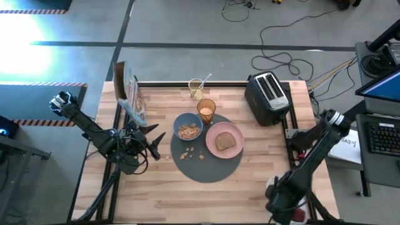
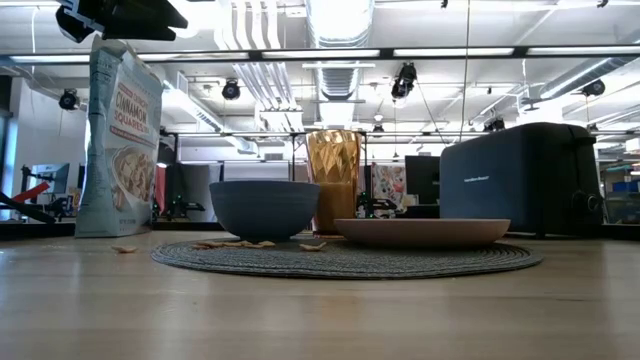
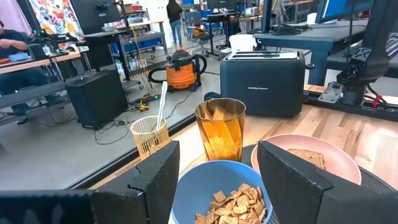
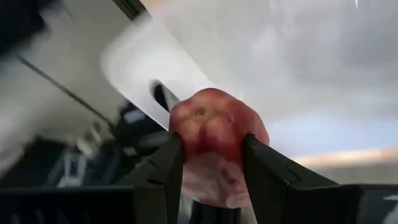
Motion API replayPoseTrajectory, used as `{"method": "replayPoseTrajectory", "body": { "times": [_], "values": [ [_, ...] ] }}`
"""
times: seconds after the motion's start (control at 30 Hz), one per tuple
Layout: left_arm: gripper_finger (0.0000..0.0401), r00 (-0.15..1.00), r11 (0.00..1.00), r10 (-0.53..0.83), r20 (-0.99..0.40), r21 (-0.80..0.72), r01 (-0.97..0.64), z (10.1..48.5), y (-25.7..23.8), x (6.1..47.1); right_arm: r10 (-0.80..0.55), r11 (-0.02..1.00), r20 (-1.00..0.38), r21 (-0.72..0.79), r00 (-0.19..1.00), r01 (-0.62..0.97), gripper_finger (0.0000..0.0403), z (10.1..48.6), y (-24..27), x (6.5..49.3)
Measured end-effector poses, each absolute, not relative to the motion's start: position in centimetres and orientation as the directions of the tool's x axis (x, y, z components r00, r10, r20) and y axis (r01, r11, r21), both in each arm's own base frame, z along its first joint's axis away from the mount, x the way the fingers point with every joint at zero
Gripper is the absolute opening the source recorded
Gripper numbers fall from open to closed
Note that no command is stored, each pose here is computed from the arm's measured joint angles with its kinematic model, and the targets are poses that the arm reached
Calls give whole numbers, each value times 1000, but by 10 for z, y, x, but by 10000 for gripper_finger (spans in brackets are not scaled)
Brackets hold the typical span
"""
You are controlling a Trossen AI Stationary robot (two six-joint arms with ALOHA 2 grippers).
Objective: Arrange a breakfast setting
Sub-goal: Put the red apple to the bottom of the blue bowl and plate on the grey table placemat
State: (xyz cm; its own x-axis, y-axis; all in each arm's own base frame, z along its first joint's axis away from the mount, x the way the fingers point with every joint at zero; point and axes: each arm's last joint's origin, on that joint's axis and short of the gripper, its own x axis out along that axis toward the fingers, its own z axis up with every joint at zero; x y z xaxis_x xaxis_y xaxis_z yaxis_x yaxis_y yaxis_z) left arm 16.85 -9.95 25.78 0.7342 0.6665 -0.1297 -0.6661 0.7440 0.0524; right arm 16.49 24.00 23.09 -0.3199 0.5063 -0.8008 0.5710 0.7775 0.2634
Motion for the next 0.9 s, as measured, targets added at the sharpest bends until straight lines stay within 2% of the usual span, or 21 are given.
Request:
{"method": "replayPoseTrajectory", "body": {
  "times": [0.1,0.2,0.3,0.4,0.47,0.6,0.73,0.9],
  "values": [
    [200,734,744,667,-129,52,-667,258,-99,169,452,765,-888,341,-79,547,123,250,228,164],
    [200,734,744,667,-130,53,-666,258,-99,169,300,768,-916,398,267,502,122,267,212,168],
    [200,734,744,667,-130,53,-666,258,-99,169,93,825,-821,380,564,417,122,282,196,175],
    [200,734,744,667,-130,53,-666,258,-99,169,-125,901,-648,242,751,359,122,291,187,187],
    [200,734,744,667,-130,53,-667,258,-99,169,-233,927,-544,125,806,353,122,291,183,199],
    [200,734,744,667,-129,52,-667,258,-99,169,-341,931,-440,-31,831,365,122,285,175,230],
    [200,734,744,667,-130,51,-667,258,-99,169,-390,916,-389,-73,834,394,122,273,167,269],
    [200,734,744,667,-130,52,-666,258,-99,168,-372,924,-358,-57,856,378,123,251,159,313]
  ]
}}
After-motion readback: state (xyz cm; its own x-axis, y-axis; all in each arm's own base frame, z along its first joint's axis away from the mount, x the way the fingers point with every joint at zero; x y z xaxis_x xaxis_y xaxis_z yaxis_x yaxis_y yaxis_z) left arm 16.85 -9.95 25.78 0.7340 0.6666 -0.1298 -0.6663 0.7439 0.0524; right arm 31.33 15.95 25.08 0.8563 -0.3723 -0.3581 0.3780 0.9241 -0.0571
